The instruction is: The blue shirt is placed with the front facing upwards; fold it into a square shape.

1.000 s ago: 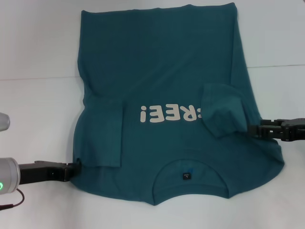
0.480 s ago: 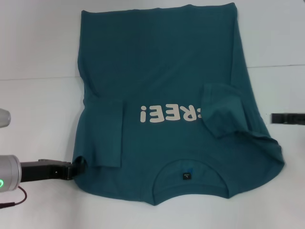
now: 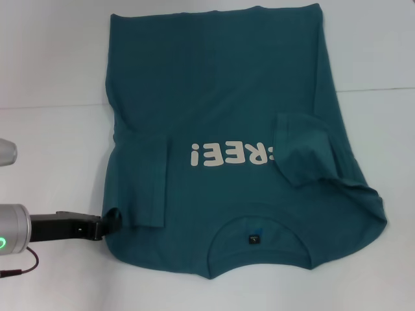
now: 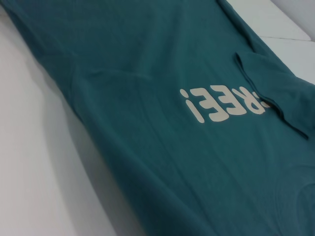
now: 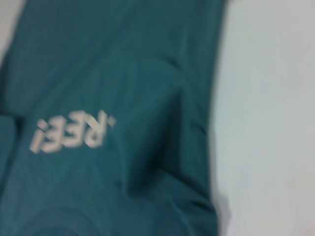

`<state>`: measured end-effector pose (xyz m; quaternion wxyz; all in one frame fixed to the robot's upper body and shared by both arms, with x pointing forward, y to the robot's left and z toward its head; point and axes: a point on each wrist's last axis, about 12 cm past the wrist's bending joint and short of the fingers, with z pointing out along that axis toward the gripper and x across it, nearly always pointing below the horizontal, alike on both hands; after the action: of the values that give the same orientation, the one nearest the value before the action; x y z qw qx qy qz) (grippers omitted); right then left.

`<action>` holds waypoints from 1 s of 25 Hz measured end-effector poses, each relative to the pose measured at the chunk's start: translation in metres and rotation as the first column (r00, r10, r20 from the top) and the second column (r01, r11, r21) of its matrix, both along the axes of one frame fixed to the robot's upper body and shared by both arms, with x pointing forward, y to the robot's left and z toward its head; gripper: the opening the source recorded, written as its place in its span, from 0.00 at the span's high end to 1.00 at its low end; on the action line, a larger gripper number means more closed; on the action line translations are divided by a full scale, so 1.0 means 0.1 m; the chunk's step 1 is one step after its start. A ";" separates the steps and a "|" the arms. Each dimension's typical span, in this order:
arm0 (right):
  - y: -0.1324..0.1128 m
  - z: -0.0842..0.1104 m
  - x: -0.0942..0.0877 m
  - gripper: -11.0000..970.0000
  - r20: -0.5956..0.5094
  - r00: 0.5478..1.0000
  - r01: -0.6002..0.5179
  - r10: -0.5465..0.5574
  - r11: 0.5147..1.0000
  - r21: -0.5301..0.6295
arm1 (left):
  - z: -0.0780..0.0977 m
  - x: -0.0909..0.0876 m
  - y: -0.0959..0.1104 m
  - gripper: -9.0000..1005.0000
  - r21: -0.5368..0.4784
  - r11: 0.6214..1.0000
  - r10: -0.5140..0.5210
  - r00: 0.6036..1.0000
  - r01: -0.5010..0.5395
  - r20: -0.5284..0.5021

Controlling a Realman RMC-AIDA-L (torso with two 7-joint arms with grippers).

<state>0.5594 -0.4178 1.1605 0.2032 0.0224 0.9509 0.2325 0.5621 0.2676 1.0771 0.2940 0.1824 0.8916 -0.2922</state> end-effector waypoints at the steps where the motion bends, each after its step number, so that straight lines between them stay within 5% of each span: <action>1: 0.01 -0.01 0.01 0.26 -0.020 1.000 -0.003 0.003 1.000 -0.024 | 0.00 0.00 0.00 0.95 0.000 1.000 0.000 1.000 0.000 -0.001; 15: 0.33 -0.35 0.21 0.26 -0.064 0.997 -0.050 0.048 0.999 -0.020 | -0.02 -0.02 0.02 0.95 -0.002 1.000 0.007 1.000 -0.007 -0.008; 25: 0.49 -0.43 0.30 0.27 -0.058 0.997 -0.060 0.057 0.997 -0.052 | 0.00 0.00 0.00 0.95 0.002 1.000 -0.005 1.000 0.005 0.000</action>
<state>0.5890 -0.3684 1.1179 0.1698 -0.0041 0.9624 0.2120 0.5623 0.2680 1.0768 0.2930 0.1847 0.8915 -0.2919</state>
